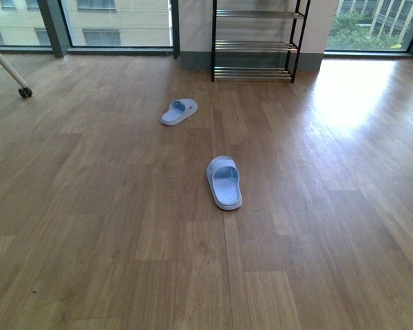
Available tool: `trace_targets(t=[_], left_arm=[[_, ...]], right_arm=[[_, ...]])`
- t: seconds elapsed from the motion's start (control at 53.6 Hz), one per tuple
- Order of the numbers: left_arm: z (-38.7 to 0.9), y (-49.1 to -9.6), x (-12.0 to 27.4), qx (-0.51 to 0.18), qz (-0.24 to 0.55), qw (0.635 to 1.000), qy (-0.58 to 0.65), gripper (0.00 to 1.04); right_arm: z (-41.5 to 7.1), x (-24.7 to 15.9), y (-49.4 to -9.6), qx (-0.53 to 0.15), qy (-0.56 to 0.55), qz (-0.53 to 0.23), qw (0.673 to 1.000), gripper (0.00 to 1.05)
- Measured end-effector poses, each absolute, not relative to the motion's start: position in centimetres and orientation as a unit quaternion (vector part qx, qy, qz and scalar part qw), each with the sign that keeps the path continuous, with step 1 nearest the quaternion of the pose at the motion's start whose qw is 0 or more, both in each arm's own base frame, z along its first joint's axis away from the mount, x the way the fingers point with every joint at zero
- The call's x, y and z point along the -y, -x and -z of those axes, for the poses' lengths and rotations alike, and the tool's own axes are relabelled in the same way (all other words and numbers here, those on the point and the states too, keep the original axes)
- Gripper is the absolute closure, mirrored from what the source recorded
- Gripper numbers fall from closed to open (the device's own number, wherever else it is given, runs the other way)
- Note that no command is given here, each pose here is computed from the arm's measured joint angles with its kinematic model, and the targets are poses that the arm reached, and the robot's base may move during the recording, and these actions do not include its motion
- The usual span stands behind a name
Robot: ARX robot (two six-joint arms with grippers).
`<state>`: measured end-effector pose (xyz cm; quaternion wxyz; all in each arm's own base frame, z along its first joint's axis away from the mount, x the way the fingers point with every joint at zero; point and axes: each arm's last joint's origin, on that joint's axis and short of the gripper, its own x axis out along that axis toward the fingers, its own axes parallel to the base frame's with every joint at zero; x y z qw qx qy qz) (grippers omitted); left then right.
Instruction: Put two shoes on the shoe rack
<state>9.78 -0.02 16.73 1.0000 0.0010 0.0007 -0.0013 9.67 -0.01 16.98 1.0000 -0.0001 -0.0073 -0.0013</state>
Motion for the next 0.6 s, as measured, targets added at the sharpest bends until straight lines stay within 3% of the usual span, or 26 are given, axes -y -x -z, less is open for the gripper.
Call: trace_targets(t=[0.597], left_arm=[[-16.73,-9.78,0.02,-0.001,0.001,1.0,-0.001,0.09]], right_arm=[[-16.98,0.01,-9.67,0.007,0.0,0.001,1.0,0.09]])
